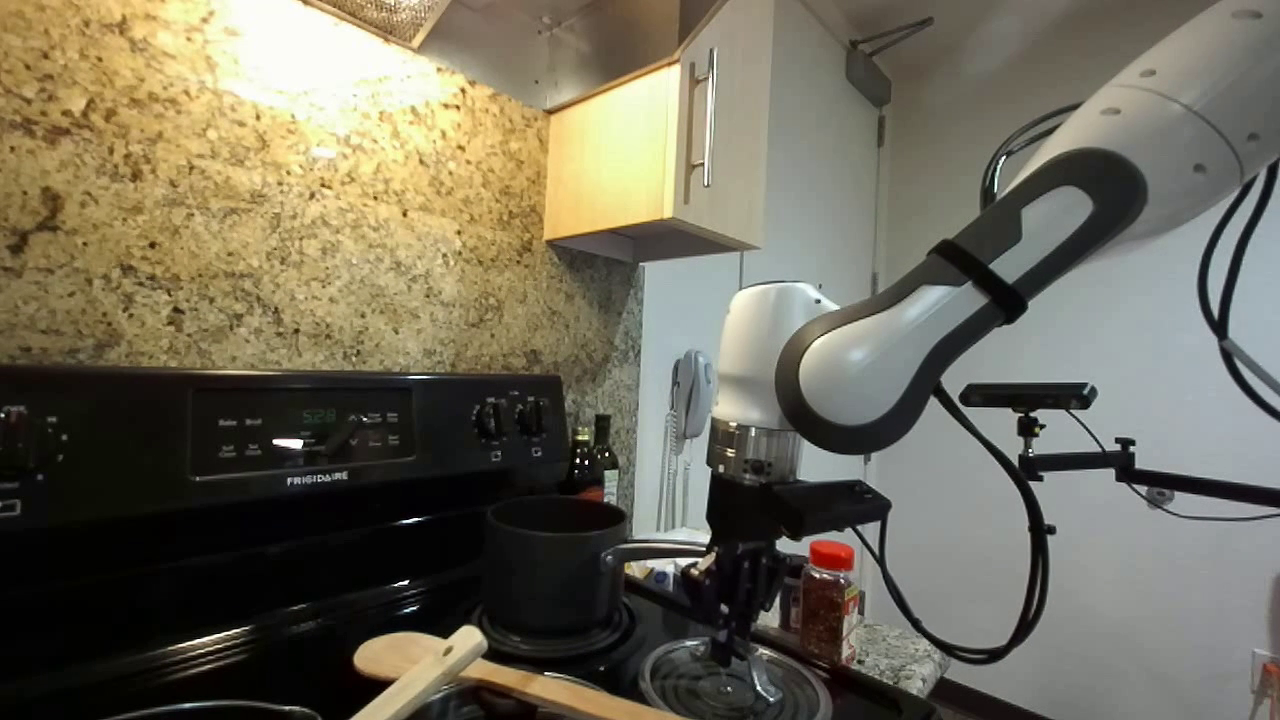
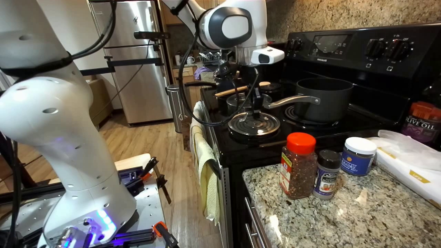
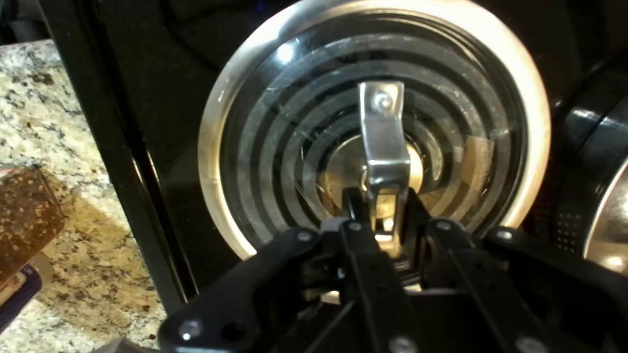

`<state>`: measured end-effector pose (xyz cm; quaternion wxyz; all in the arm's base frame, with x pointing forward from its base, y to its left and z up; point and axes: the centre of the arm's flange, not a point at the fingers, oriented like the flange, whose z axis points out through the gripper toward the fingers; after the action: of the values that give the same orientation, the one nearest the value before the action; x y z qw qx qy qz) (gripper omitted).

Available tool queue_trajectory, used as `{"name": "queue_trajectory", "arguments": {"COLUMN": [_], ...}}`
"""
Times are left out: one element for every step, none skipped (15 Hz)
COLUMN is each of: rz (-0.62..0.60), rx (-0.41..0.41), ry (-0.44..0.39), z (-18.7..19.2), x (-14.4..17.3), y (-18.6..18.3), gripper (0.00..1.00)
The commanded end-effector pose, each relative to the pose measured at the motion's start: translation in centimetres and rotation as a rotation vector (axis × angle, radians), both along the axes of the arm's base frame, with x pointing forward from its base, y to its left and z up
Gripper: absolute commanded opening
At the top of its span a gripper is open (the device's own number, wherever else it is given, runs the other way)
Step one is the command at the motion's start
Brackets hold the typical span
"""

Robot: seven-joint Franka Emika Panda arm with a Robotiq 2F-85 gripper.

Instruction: Uncover the pot and put the lid on the stove

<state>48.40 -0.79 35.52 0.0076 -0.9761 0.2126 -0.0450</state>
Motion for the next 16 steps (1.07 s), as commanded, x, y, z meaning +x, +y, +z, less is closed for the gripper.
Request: {"name": "queue_trajectory", "arguments": {"rz": [0.006,0.010,0.012,0.013,0.017,0.018,0.021,0.015,0.020,0.021,0.021,0.014,0.023,0.017,0.020,0.025], "rx": [-0.011,-0.011,-0.007,-0.004,-0.002,-0.003,0.001,-0.003,-0.004,-0.003,-0.004,-0.005,-0.008,-0.019,-0.030,-0.032], "ry": [-0.028,-0.029,-0.032,-0.035,-0.036,-0.038,-0.042,-0.041,-0.039,-0.042,-0.047,-0.046,-0.041,-0.039,-0.026,-0.009], "z": [0.2,0.3,0.4,0.5,0.7,1.2,1.7,2.6,3.3,4.3,5.1,6.2,7.1,8.1,9.1,10.2], "x": [0.1,0.1,0.1,0.1,0.0,-0.2,-0.4,-0.6,-0.9,-1.5,-1.9,-2.6,-3.2,-3.9,-4.6,-5.3], "y": [0.3,0.4,0.5,0.6,0.8,1.0,1.2,1.3,1.4,1.5,1.6,1.5,1.6,1.6,1.7,1.8], "gripper": [0.52,0.58,0.65,0.70,0.78,0.84,0.91,0.97,0.98,1.00,1.00,1.00,1.00,1.00,1.00,1.00]}}
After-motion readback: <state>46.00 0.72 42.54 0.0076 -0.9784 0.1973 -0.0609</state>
